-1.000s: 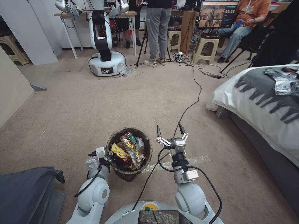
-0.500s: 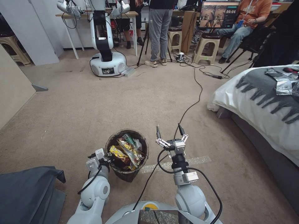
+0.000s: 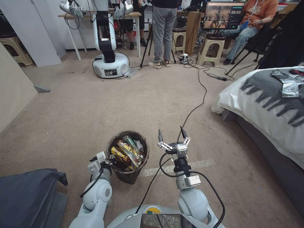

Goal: Pick up the trash bin, then pick up the garbage from the floor and place it into the trash bin.

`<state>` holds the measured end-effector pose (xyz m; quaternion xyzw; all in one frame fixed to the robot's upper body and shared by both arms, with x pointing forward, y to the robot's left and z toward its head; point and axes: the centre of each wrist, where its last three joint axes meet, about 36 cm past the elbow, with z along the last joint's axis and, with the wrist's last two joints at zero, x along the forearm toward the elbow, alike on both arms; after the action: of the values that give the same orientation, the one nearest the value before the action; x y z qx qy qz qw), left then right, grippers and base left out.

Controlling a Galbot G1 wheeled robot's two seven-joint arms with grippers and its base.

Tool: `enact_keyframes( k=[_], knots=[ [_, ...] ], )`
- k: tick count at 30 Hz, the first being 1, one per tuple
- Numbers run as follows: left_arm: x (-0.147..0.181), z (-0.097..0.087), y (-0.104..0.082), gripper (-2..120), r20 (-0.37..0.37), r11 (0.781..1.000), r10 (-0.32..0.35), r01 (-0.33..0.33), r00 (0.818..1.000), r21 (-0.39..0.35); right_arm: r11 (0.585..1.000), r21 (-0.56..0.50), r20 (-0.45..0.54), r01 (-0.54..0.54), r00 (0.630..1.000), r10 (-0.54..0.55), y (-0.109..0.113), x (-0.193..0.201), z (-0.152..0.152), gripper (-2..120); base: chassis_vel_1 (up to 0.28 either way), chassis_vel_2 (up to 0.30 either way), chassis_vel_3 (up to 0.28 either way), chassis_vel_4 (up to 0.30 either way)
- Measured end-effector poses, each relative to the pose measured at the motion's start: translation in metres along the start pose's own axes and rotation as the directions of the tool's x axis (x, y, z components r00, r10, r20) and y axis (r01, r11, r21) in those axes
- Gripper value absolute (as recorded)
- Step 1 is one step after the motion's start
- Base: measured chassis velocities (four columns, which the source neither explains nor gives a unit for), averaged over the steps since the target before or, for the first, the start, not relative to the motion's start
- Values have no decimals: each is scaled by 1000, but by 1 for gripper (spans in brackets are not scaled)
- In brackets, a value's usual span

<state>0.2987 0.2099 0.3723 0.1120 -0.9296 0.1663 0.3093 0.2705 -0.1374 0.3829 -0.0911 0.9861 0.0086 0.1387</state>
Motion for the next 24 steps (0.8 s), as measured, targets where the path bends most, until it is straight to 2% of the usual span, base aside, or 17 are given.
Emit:
enact_keyframes(
  k=[3,5,7,11,14,18,24],
  knots=[
    [-3,3,1,46,-14,1000,4,-4,1000,11,1000,2,2,3,1000,-3,0,1,0,100,0,0,0,0],
    [-3,3,1,49,-16,1000,7,-6,1000,12,1000,3,2,4,1000,-4,0,1,1,100,0,0,0,0],
    [-3,3,0,62,-17,1000,13,-13,1000,14,1000,4,1,5,1000,-5,0,1,1,100,0,0,0,0],
    [-3,3,0,70,-13,1000,18,-18,1000,15,1000,5,0,6,1000,-6,1,2,2,100,0,0,0,0],
    [-4,4,1,85,0,999,29,-29,1000,21,1000,7,2,18,1000,-18,0,2,3,100,0,0,0,0],
    [-4,4,0,95,0,999,32,-32,999,20,1000,8,4,20,1000,-20,0,2,3,100,0,0,0,0],
    [-1,2,-2,96,10,999,39,-39,999,16,1000,8,5,22,1000,-22,0,2,3,100,0,0,0,0]
  ],
)
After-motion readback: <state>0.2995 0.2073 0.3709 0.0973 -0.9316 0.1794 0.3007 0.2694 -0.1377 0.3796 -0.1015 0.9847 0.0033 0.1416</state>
